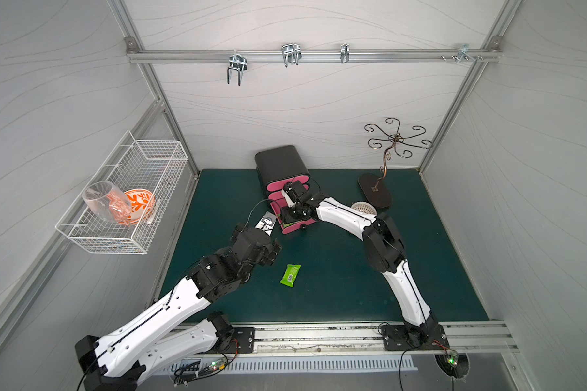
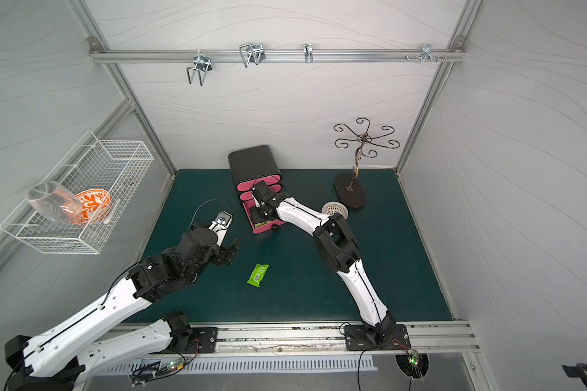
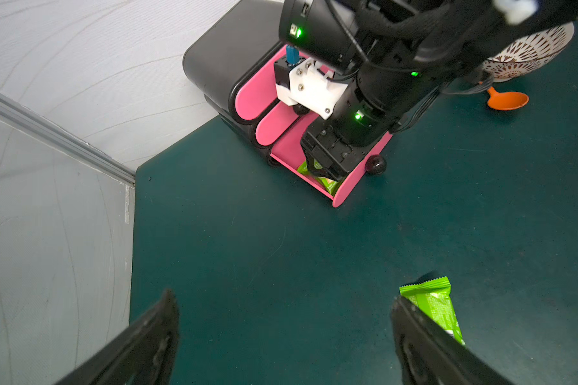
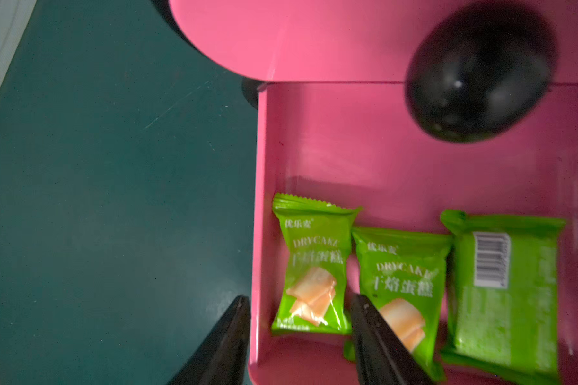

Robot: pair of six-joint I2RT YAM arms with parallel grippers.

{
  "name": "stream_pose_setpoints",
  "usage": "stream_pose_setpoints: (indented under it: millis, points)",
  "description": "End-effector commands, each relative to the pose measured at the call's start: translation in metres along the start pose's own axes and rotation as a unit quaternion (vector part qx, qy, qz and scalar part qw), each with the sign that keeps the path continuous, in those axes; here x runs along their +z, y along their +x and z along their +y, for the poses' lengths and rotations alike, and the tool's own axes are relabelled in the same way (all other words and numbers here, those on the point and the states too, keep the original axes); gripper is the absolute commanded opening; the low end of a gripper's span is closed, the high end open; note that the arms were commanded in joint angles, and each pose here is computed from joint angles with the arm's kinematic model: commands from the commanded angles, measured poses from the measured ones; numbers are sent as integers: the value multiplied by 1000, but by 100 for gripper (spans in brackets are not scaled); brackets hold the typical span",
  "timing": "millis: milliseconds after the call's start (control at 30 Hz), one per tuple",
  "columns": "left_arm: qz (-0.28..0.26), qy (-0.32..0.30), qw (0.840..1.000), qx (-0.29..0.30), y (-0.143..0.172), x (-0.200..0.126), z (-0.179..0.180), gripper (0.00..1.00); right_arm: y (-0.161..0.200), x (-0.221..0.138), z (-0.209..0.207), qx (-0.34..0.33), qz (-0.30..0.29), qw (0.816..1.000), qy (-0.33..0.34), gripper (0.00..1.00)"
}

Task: Place the cookies into the drawer by color
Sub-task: Place the cookie in the drawer, then pick up the cookie at the center of the board.

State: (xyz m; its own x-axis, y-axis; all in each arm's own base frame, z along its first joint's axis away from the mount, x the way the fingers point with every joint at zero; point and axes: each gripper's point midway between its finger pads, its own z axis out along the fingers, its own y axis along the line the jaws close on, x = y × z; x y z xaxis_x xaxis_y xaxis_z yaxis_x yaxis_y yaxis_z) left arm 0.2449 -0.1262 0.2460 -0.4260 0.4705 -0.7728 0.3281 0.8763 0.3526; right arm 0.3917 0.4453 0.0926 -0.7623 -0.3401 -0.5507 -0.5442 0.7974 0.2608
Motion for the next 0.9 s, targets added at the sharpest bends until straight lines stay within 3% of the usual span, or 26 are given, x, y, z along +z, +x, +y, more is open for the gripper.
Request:
stream_pose_setpoints:
  millis: [0,167,333,500,633,767,867]
  points:
    - [-2,21,1000,9,-5,1,-11,99,-37,-67,16,-15,-65,998,-20,54]
    - [43,104,993,38,11,10,-51,99,-33,-136,21,-20,-90,993,-76,56]
    - [139,169,976,7,45,27,-78,99,-2,-170,-12,45,-85,992,-83,57]
    - [211,224,951,17,74,45,-111,97,26,-184,-35,91,-92,989,-73,59]
    - [256,223,940,32,95,61,-123,97,40,-181,-37,97,-73,990,-75,60]
    - [272,220,936,34,110,76,-131,95,38,-180,-34,96,-68,990,-83,60]
    - [298,234,925,40,124,83,-142,88,33,-186,-33,95,-72,989,-82,60]
